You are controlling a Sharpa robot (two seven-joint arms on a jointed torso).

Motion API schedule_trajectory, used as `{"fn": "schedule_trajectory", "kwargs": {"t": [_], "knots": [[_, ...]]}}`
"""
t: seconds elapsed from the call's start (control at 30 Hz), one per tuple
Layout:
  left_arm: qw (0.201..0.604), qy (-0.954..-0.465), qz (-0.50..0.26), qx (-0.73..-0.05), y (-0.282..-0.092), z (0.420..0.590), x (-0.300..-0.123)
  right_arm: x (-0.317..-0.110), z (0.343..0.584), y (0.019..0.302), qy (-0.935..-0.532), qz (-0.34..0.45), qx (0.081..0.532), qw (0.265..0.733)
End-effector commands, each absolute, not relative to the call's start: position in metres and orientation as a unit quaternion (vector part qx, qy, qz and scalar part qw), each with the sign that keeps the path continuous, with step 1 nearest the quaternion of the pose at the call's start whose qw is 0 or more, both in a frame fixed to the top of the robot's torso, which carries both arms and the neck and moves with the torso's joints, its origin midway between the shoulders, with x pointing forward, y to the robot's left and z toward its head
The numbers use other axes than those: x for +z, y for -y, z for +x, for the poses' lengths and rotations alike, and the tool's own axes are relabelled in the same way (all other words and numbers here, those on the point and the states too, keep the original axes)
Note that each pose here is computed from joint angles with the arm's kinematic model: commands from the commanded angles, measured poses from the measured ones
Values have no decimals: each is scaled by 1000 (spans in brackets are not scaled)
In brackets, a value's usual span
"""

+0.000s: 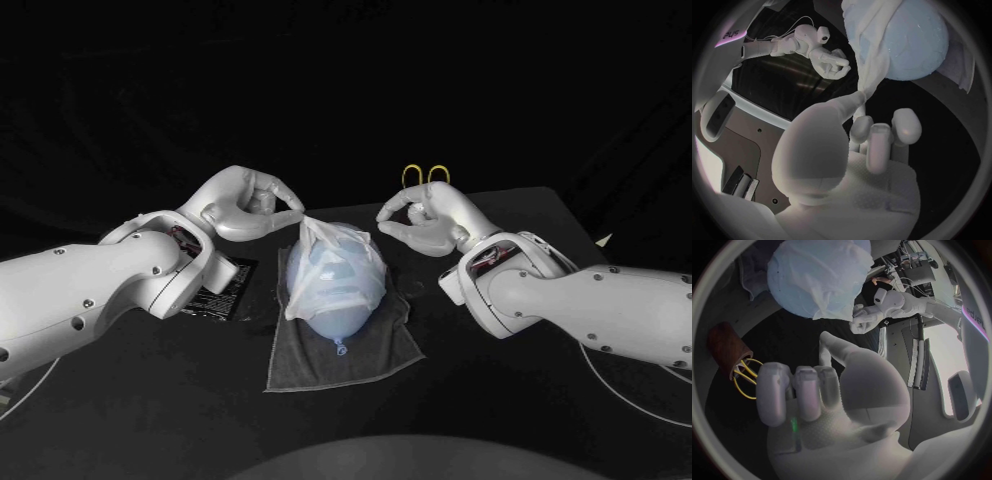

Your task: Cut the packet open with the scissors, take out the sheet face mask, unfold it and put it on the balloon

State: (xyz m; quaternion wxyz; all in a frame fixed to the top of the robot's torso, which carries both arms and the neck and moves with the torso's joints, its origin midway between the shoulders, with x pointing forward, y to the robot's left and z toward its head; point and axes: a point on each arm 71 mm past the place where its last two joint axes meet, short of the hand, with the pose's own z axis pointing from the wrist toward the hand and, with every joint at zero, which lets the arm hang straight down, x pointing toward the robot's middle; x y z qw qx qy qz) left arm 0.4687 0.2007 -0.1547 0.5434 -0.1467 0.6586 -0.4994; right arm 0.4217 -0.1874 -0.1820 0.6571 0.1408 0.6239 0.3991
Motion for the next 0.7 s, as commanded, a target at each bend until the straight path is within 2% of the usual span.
{"fn": "schedule_trajectory", "kwargs": {"t": [0.03,0.3,0.43,0.7], "knots": [[546,-655,-154,-498,-201,473,-150,-182,427,188,-642,135,395,644],[540,-661,-150,-498,-197,475,-148,-192,430,188,-701,128,379,590],[536,-665,-148,-498,-196,475,-148,-198,430,184,-719,132,374,572],[531,-671,-144,-497,-194,473,-149,-205,437,182,-715,176,368,568]]}}
